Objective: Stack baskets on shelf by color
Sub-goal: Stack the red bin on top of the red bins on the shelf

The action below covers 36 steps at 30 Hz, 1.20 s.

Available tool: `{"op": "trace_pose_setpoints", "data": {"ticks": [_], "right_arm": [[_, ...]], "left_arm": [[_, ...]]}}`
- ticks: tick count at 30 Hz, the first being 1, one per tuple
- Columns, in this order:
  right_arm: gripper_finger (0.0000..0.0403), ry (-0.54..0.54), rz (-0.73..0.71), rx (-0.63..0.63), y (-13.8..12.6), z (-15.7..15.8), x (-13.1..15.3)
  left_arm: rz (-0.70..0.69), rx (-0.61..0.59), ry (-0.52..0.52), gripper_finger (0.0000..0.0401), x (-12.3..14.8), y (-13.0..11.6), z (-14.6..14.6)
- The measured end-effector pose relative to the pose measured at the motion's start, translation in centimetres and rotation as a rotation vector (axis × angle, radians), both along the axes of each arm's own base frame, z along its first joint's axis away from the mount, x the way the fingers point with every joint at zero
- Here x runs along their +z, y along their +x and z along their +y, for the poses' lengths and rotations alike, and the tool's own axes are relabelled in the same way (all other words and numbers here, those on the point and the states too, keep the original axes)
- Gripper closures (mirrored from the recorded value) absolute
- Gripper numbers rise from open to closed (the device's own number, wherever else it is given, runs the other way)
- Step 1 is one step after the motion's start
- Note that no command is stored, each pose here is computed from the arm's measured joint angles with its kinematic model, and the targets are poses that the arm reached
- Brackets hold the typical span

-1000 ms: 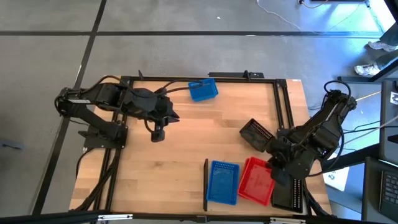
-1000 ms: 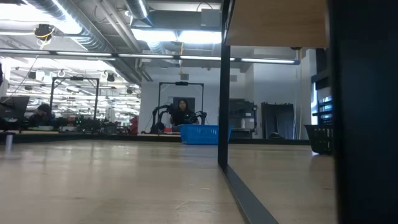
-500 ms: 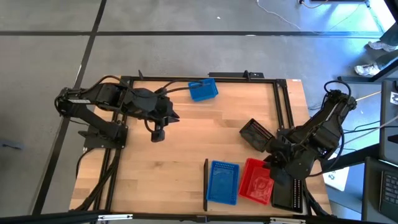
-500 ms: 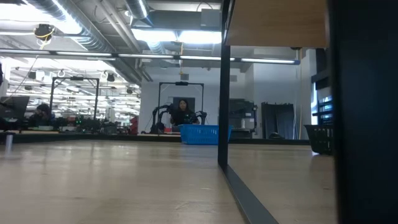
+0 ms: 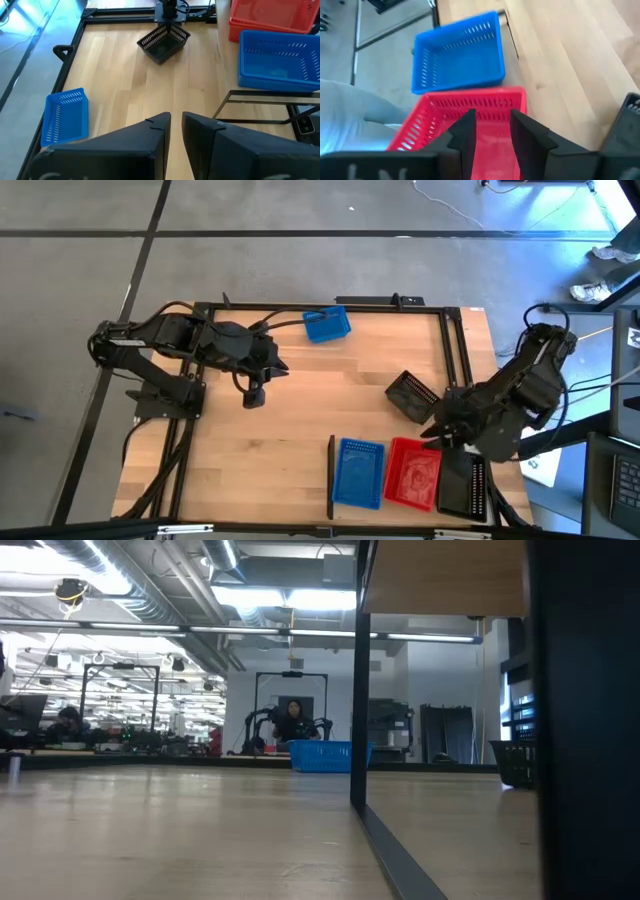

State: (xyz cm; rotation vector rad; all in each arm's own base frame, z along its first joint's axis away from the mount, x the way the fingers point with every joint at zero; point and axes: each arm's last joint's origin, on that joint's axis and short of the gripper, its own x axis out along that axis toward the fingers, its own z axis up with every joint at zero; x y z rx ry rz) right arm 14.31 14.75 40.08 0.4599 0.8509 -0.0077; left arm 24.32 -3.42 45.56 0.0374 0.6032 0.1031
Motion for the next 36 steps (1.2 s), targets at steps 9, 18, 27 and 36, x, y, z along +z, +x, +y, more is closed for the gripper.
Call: {"op": "trace_pose_setpoints", "data": {"ticks": [9, 18, 27, 36], "right_arm": [[0.0287, 0.064, 0.071, -0.019, -0.4, 0.2, 0.0], [0.0316, 0.118, 0.121, -0.031, -1.2, 0.9, -0.3], [0.0328, 0.073, 0.218, -0.126, -1.8, 0.2, -1.0], [0.0328, 0.030, 0.247, -0.131, -1.2, 1.0, -1.7]], "left_arm": [[0.000, 0.000, 0.000, 0.0361, 0.0, 0.0, 0.0], [0.001, 0.000, 0.000, 0.0361, 0.0, 0.0, 0.0], [0.001, 0.000, 0.000, 0.0361, 0.0, 0.0, 0.0], [0.002, -0.001, 0.000, 0.0361, 0.0, 0.0, 0.0]]}}
